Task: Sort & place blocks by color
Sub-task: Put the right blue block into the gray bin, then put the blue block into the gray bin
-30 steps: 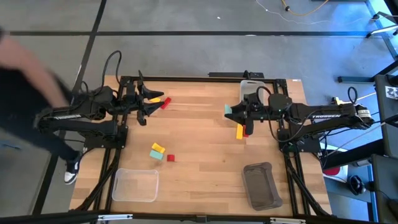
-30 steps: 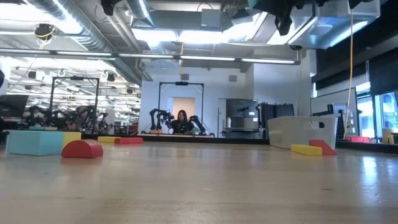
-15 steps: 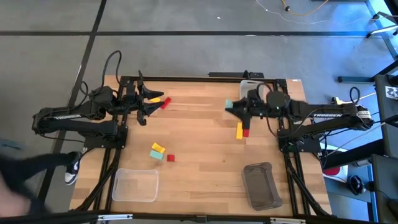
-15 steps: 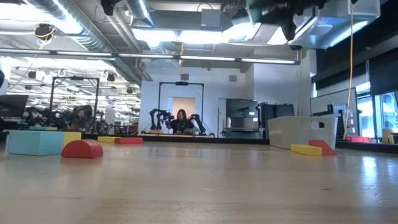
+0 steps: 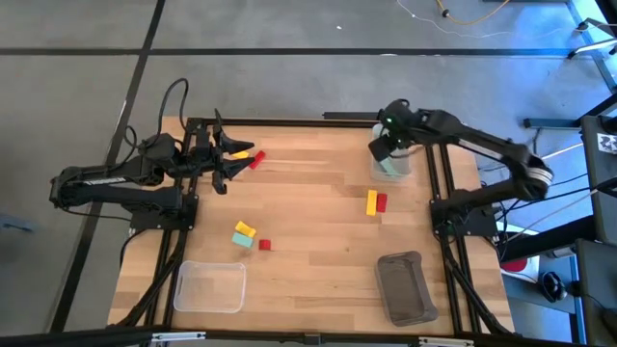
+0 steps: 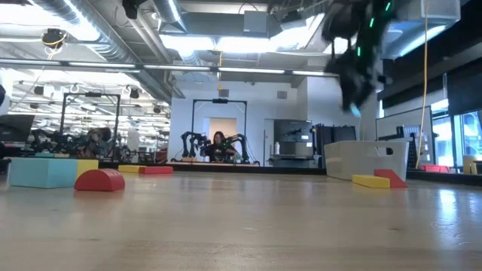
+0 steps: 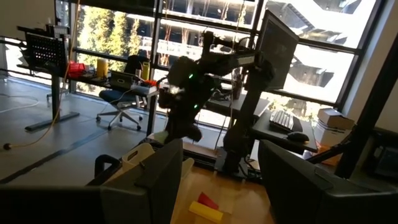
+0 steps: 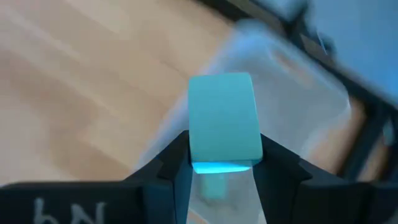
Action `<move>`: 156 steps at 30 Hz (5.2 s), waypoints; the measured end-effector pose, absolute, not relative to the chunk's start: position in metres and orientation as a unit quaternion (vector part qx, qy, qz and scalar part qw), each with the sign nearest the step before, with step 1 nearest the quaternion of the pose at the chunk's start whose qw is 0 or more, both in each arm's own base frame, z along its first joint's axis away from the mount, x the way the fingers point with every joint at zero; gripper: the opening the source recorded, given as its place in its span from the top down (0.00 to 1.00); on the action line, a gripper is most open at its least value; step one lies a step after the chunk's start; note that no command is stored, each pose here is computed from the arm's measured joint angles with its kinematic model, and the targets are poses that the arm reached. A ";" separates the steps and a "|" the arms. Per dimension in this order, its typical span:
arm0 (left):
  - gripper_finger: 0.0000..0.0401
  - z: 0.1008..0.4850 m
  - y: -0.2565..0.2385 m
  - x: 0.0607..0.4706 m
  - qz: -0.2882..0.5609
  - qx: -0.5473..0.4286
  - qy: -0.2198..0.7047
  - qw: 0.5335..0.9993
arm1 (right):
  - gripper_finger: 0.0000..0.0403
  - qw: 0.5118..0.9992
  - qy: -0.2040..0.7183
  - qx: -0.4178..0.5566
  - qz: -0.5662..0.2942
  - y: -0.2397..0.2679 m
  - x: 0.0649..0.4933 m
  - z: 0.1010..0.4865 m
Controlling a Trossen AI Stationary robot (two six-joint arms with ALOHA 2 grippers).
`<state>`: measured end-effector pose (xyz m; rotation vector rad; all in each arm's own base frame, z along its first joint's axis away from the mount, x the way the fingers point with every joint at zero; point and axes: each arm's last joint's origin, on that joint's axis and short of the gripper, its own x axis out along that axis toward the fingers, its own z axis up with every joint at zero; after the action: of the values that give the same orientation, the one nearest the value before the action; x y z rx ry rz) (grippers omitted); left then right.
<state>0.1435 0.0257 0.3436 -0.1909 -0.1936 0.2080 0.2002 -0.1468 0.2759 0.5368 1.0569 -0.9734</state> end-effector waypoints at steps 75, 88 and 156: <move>0.50 0.343 0.024 0.144 0.076 -0.092 -0.092 0.989 | 0.26 0.977 0.104 0.174 -0.072 -0.007 0.242 0.350; 0.50 0.319 0.021 0.152 0.061 -0.117 0.031 0.991 | 0.26 0.977 0.106 0.173 -0.072 -0.007 0.242 0.350; 0.69 0.154 -0.074 0.203 -0.083 0.053 0.615 0.782 | 0.26 0.974 0.122 0.174 -0.076 -0.007 0.241 0.347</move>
<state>0.2034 -0.0742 0.1537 0.1149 1.3278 -0.1800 0.2410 -0.0072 0.3466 0.3503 0.2468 -0.1532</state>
